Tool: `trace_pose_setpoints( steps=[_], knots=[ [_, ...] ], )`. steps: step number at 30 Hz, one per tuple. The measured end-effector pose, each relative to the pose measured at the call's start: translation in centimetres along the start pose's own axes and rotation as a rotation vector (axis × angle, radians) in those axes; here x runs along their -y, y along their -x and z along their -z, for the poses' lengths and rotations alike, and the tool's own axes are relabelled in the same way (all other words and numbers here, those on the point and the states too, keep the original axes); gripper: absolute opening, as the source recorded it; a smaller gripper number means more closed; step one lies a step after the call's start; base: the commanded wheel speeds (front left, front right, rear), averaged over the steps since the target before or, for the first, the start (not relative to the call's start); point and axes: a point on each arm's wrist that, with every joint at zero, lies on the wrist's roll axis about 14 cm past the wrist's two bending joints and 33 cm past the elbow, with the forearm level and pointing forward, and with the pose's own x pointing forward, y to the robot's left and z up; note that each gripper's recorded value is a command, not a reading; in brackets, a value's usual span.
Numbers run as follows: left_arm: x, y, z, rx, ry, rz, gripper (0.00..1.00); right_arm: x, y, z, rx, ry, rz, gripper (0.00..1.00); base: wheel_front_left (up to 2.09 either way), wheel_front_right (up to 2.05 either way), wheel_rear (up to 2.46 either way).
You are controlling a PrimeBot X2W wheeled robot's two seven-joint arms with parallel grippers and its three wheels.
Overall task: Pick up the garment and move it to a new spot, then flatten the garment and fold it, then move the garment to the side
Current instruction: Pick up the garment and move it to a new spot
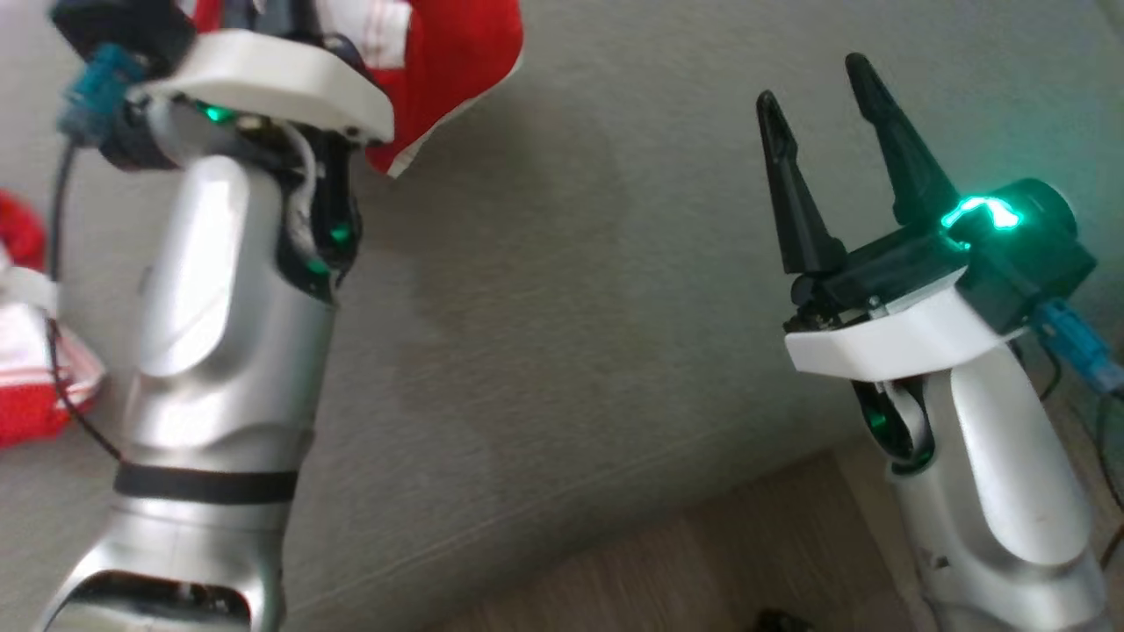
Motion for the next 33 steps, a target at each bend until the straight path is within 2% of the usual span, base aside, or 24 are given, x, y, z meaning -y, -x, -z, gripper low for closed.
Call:
trace_pose_setpoints(
  steps=[2,5,11,12,13,14,15,20,28,33],
  knots=[
    [0.3,-0.3,2.6,-0.040,0.025,-0.028,0.00,1.2,0.4,0.1,-0.008,0.011,0.030,1.00,0.00,0.00,0.00],
    [1.9,-0.5,6.8,-0.123,0.120,-0.064,0.00,3.1,1.2,0.2,-0.025,0.026,0.084,1.00,0.00,0.00,0.00],
    [6.7,-0.1,11.0,-0.229,0.127,0.026,0.00,4.8,1.3,0.5,-0.038,0.045,0.124,1.00,0.00,0.00,0.00],
    [7.5,0.6,12.4,-0.271,0.112,0.056,0.47,4.9,1.2,0.5,-0.038,0.048,0.126,1.00,0.00,0.00,0.00],
    [8.1,1.5,13.9,-0.319,0.095,0.084,0.47,5.0,1.2,0.5,-0.039,0.050,0.128,1.00,0.00,0.00,0.00],
    [8.9,2.5,15.2,-0.361,0.087,0.116,0.96,5.1,1.2,0.6,-0.040,0.051,0.130,1.00,0.00,0.00,0.00],
    [9.4,3.3,16.0,-0.393,0.078,0.144,1.00,5.1,1.1,0.6,-0.040,0.050,0.131,1.00,0.00,0.00,0.00],
    [8.8,4.4,16.7,-0.432,0.034,0.156,1.00,4.5,0.5,1.0,-0.037,0.037,0.116,1.00,0.00,0.00,0.00],
    [6.5,2.8,11.0,-0.274,-0.050,0.130,1.00,2.5,-0.2,2.0,-0.044,0.026,0.066,1.00,0.00,0.00,0.00],
    [1.5,3.9,5.9,-0.151,-0.124,0.042,1.00,1.1,0.4,3.6,-0.083,-0.011,0.049,1.00,0.00,0.00,0.00]
  ],
)
